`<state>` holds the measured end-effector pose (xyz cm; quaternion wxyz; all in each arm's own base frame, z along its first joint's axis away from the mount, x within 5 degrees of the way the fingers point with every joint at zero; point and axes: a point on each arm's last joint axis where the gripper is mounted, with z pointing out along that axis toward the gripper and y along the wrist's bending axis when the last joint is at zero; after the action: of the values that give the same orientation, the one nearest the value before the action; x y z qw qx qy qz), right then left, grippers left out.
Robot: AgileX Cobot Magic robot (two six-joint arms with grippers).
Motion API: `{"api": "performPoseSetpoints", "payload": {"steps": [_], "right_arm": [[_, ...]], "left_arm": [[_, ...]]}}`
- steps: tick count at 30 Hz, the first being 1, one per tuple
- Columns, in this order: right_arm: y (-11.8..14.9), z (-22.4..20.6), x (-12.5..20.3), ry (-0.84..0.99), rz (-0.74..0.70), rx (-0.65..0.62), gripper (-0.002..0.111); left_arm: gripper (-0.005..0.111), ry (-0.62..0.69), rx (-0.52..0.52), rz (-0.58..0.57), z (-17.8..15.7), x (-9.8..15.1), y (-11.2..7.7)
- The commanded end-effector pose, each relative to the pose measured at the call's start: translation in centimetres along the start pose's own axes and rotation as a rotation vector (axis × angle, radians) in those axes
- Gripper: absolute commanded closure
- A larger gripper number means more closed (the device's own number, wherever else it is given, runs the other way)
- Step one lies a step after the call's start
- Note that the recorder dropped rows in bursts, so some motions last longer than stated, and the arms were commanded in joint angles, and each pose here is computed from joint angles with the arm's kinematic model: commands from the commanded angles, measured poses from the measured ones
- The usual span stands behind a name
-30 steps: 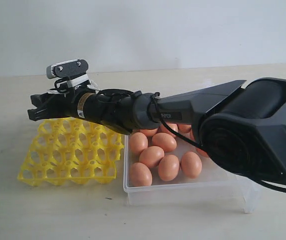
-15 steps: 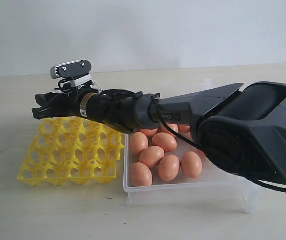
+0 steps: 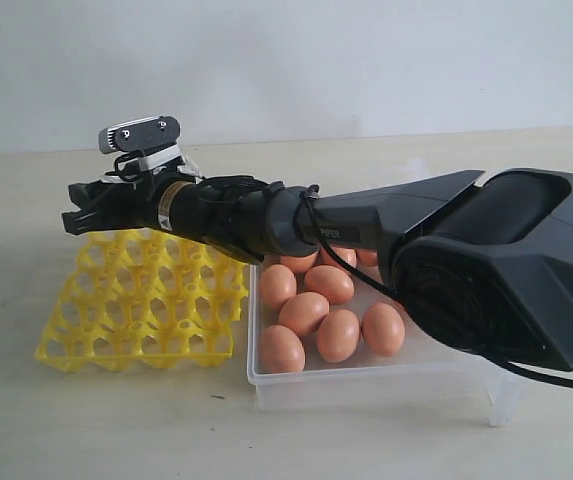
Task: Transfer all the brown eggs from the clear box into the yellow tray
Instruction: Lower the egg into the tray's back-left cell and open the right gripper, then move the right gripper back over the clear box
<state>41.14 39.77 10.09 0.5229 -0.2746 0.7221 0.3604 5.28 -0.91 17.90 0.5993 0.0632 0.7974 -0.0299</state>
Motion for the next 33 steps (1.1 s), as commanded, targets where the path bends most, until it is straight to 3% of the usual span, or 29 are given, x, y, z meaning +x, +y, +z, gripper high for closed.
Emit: {"api": "performPoseSetpoints", "payload": {"steps": [1,7,15,18,21,22,27,28,30,32,33], "right_arm": [[0.2,0.0,-0.5,-0.016,-0.011,-0.011,0.051],[0.4,-0.1,-1.4,-0.031,-0.014,-0.014,0.045],[1.1,-0.9,-4.5,-0.05,0.05,-0.007,0.048],[2.0,-2.3,-7.0,-0.024,0.081,-0.018,0.068],[3.4,-4.8,-8.4,0.047,0.095,-0.051,0.102],[3.8,-5.8,-8.8,0.072,0.086,-0.059,0.108],[5.8,-13.8,-10.3,0.209,0.04,-0.045,0.107],[5.8,-17.5,-10.3,0.241,0.051,-0.02,0.107],[5.0,-22.4,-10.4,0.268,0.123,0.039,0.099],[3.4,-26.3,-11.4,0.285,0.187,0.114,0.084],[2.2,-27.7,-11.8,0.264,0.305,0.137,0.07]], "left_arm": [[0.107,-0.016,0.002,0.004,-0.1,-0.2,0.0],[0.107,-0.016,0.002,0.004,-0.1,-0.2,0.0],[0.107,-0.016,0.002,0.004,-0.1,-0.2,0.0],[0.107,-0.016,0.002,0.004,-0.1,-0.2,0.0],[0.107,-0.016,0.002,0.004,-0.1,-0.2,0.0],[0.107,-0.016,0.002,0.004,-0.1,-0.2,0.0],[0.107,-0.016,0.002,0.004,-0.1,-0.2,0.0],[0.107,-0.016,0.002,0.004,-0.1,-0.2,0.0],[0.107,-0.016,0.002,0.004,-0.1,-0.2,0.0],[0.107,-0.016,0.002,0.004,-0.1,-0.2,0.0],[0.107,-0.016,0.002,0.004,-0.1,-0.2,0.0]]}}
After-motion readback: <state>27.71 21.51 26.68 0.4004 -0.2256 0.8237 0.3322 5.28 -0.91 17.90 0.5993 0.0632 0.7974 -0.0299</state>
